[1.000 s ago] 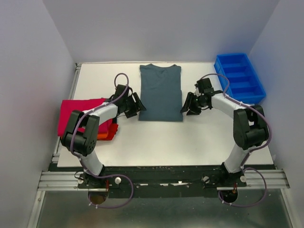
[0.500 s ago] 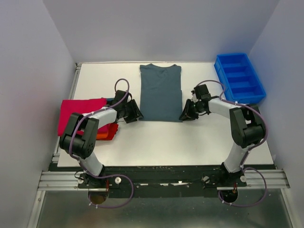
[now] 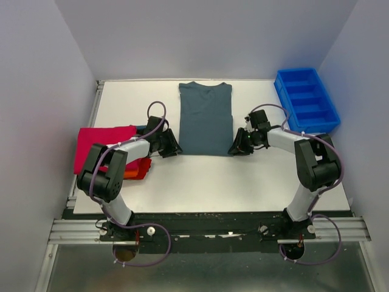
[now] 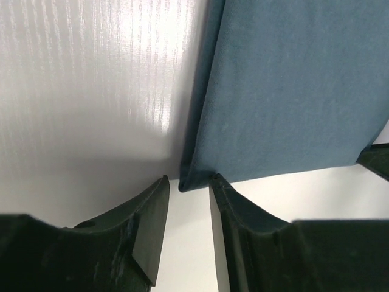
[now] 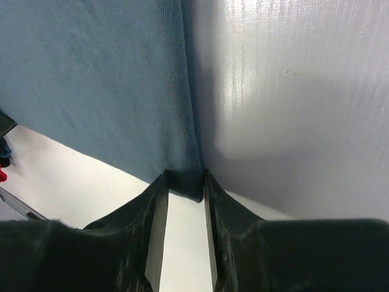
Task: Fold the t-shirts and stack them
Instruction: Grab one side of the 2/3 rectangular tshirt with both arms, then fold the long partially folded tshirt into a neat square, then put the neatly folded tshirt into the corner of the board with both arms
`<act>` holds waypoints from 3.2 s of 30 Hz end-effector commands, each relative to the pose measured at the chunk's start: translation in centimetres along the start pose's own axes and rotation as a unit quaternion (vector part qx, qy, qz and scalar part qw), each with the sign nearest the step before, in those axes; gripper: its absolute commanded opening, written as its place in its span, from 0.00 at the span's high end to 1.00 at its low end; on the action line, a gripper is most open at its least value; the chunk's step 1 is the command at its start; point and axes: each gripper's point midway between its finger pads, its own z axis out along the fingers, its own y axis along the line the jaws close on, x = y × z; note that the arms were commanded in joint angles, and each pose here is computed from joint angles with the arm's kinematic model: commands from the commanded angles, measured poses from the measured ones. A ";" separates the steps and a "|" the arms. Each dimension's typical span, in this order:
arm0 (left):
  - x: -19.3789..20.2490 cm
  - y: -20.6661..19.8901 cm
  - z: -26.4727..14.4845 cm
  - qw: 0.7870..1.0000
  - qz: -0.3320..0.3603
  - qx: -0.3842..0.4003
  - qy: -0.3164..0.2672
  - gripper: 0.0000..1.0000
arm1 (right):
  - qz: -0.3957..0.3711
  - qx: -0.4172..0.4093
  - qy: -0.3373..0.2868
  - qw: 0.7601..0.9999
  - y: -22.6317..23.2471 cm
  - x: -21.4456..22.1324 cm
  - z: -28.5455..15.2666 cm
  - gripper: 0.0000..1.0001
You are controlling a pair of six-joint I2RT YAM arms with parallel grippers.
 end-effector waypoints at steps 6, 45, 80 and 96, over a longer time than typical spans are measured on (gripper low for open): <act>1.7 1.0 2.0 0.999 -0.012 0.000 0.030 0.72 | -0.001 0.025 0.017 1.000 -1.1 1.9 -0.5 0.60; -5.6 -7.2 -10.3 0.990 0.063 0.007 -0.123 1.00 | -0.071 0.074 -0.134 0.986 3.7 -5.4 -13.3 0.99; -18.7 -5.5 5.3 0.995 0.027 -0.019 -0.099 0.25 | -0.006 0.036 -0.085 0.996 0.4 -18.9 0.1 0.34; -17.4 -2.8 10.4 0.998 0.019 -0.027 -0.059 0.30 | 0.032 0.060 -0.040 0.997 -1.4 -19.6 5.7 0.52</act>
